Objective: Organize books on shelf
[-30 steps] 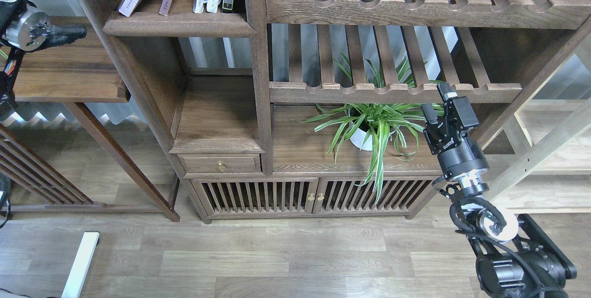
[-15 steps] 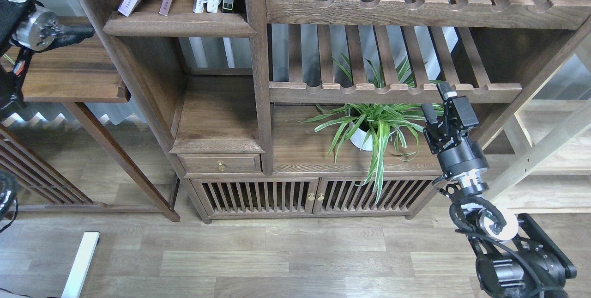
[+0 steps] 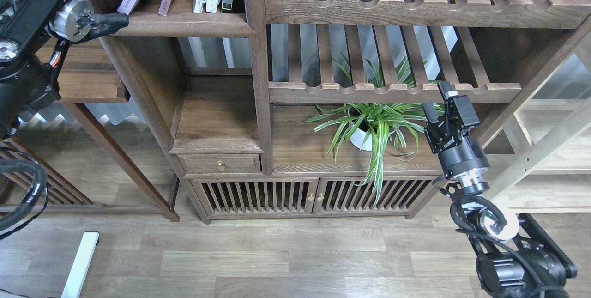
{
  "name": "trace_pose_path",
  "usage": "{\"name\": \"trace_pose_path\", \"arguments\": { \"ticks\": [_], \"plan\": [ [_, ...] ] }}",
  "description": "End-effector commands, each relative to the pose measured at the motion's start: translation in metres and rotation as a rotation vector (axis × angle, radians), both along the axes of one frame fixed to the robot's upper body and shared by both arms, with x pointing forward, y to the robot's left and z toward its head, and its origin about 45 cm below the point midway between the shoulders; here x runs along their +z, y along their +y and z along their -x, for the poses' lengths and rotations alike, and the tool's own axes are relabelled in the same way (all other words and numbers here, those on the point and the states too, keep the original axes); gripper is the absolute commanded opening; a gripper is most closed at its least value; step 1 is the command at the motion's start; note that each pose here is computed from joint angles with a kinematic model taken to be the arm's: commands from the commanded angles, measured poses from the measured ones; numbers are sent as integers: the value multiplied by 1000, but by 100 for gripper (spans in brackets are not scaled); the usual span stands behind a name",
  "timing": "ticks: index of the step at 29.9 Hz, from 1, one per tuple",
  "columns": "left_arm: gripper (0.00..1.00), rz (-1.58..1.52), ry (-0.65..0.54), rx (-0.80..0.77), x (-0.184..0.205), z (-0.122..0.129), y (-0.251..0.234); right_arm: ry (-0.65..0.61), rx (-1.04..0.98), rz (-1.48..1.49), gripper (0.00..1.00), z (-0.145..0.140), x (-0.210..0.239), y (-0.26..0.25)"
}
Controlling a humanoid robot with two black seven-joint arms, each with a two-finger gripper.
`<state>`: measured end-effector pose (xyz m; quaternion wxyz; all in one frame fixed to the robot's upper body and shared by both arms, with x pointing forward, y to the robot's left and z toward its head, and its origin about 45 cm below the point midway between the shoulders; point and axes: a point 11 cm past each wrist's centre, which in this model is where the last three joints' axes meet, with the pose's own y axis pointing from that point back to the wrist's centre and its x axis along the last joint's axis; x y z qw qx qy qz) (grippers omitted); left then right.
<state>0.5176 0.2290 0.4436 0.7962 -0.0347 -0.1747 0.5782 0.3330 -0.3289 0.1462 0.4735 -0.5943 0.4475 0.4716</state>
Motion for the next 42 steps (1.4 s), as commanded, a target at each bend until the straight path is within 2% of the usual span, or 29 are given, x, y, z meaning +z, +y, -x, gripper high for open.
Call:
{"name": "trace_pose_path", "arguments": {
  "ticks": [1,3,6,10,12,14,16,20,27,30,42],
  "plan": [
    [51,73,-7,-17,3,2,1,3,4,1,87,0,-1,1],
    [52,137,-28,-27,7,3,5,5,7,2,87,0,-2,3],
    [61,269,-52,-51,11,5,10,9,12,2,88,0,-3,5],
    [78,394,-77,-81,18,10,16,21,14,-1,88,4,-8,6],
    [82,402,-84,-93,19,15,22,28,25,1,88,5,-10,9],
    [92,426,-86,-119,19,21,23,37,31,-1,88,7,-13,12],
    [97,457,-86,-158,19,26,20,38,33,-1,88,8,-13,12],
    [98,573,-108,-339,17,47,3,50,35,11,89,12,-17,8],
    [99,650,-154,-524,19,76,-7,52,35,19,90,13,-17,6],
    [99,664,-147,-636,8,90,-9,58,52,16,91,14,-19,13],
    [99,869,26,-610,-71,108,-11,4,93,-32,92,10,-4,38]
  ]
}}
